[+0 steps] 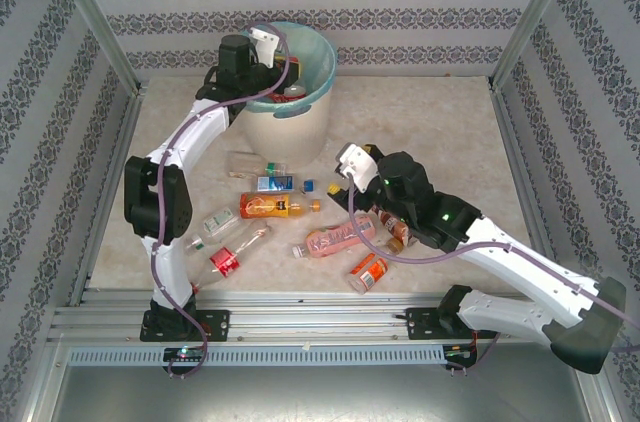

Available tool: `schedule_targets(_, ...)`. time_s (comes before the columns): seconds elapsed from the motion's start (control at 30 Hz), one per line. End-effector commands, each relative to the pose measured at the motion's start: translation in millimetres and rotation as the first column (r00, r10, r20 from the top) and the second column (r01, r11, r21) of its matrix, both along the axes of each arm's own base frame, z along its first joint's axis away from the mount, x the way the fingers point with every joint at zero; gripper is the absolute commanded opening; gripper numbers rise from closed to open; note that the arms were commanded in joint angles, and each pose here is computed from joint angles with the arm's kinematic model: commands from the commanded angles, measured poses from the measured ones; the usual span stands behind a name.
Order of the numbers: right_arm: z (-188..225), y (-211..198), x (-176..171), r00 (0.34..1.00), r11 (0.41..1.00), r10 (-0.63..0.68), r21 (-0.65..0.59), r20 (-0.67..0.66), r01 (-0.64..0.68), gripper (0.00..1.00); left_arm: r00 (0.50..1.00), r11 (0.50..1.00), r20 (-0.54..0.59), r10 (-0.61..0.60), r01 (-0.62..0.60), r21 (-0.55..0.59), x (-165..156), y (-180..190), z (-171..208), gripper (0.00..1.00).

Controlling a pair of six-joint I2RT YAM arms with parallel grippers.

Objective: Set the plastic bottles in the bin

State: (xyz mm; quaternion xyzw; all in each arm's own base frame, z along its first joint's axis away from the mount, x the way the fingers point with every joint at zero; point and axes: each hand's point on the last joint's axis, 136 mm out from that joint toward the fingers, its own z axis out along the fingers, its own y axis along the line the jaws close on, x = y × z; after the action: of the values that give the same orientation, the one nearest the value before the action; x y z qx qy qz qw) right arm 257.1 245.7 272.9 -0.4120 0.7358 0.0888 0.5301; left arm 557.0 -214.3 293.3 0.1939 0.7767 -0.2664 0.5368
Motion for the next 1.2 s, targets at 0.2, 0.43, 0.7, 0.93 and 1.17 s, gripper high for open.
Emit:
schedule_targets(0.2, 18.7, 10.0, 1.6, 1.0, 1.0, 0.0, 0.021, 0.022, -0.001, 0.81, 0.999, 0.999, 0.003, -0.037, 0.037, 0.007, -5.6, -8.7, 7.9, 0.28)
schedule_targets(0.43, 24.2, 14.2, -0.4, 1.0, 1.0, 0.0, 0.03, 0.029, -0.001, 0.81, 0.988, 0.995, 0.153, 0.002, 0.014, -0.101, -30.2, -0.2, 111.6, 0.86)
schedule_targets(0.7, 32.9, -2.4, 5.0, 0.994, 0.995, -0.091, 0.035, 0.058, 0.089, 0.81, 0.961, 0.985, 0.273, 0.05, -0.003, -0.17, -83.5, 18.9, 199.4, 0.86)
schedule_targets(0.93, 22.5, -33.5, 0.8, 0.965, 0.971, -0.215, 0.078, -0.153, 0.228, 0.79, 0.981, 0.999, 0.193, 0.037, -0.03, -0.037, -134.6, 20.2, 185.4, 0.79)
schedule_targets(1.17, -38.0, -105.6, -27.0, 0.722, 0.827, -0.512, -0.039, -0.465, 0.561, 0.8, 0.985, 0.967, 0.052, -0.162, 0.148, 0.207, -200.8, -41.4, 117.5, 0.77)
